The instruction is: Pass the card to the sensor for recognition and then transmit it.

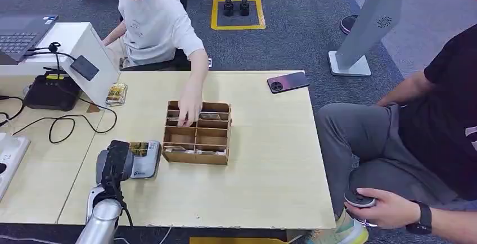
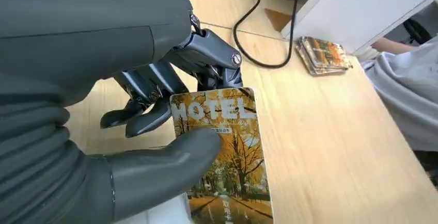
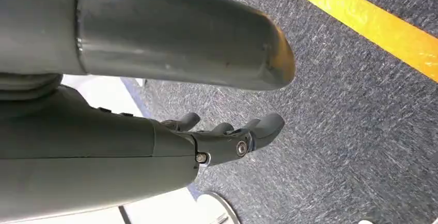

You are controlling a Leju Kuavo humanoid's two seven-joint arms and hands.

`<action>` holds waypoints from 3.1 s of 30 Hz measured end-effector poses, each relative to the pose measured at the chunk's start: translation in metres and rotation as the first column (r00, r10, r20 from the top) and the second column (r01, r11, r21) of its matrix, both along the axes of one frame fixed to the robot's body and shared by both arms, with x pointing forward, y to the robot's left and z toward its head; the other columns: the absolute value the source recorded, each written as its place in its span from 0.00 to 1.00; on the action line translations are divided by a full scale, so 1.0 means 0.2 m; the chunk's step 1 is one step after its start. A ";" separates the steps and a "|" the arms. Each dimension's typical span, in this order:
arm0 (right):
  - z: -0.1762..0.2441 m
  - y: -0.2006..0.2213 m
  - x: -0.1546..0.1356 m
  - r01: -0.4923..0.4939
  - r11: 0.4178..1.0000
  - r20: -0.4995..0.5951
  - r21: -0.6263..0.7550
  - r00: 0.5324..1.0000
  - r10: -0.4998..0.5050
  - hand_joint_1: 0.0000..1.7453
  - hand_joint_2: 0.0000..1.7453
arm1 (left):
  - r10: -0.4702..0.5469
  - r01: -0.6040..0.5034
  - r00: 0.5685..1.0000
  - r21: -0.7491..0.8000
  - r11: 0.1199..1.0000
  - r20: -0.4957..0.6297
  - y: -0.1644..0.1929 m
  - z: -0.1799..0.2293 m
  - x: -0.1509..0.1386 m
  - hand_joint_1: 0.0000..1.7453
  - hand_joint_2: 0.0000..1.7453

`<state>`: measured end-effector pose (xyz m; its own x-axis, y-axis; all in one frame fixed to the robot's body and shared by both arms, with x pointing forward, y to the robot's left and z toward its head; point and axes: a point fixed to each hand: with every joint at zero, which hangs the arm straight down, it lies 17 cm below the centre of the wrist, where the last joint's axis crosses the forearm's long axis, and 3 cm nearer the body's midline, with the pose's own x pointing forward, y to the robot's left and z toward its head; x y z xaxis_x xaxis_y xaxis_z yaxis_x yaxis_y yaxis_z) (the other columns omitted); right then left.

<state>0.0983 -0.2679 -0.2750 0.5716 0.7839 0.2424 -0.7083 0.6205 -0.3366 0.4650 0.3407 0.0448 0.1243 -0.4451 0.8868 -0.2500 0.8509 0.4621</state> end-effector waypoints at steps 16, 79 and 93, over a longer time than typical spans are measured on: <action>0.00 0.00 0.00 -0.004 1.000 0.003 0.004 1.000 0.004 0.00 0.00 | -0.049 0.056 0.997 0.138 0.989 -0.054 -0.07 -0.03 0.00 1.00 1.00; 0.02 0.12 0.11 -0.097 0.995 0.020 0.034 0.995 0.096 0.00 0.00 | -0.163 -0.232 0.764 0.502 0.833 0.624 0.00 1.16 0.08 1.00 1.00; 0.03 0.14 0.14 -0.112 0.993 0.034 0.044 0.993 0.111 0.00 0.00 | -0.295 -0.227 0.777 0.683 0.694 0.557 -0.10 1.08 0.10 0.00 1.00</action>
<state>0.1258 -0.2405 -0.2685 0.4726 0.8302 0.2957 -0.7634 0.5533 -0.3332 0.4851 0.3211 0.2613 -0.3240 -0.9280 0.1841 -0.6586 0.3609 0.6603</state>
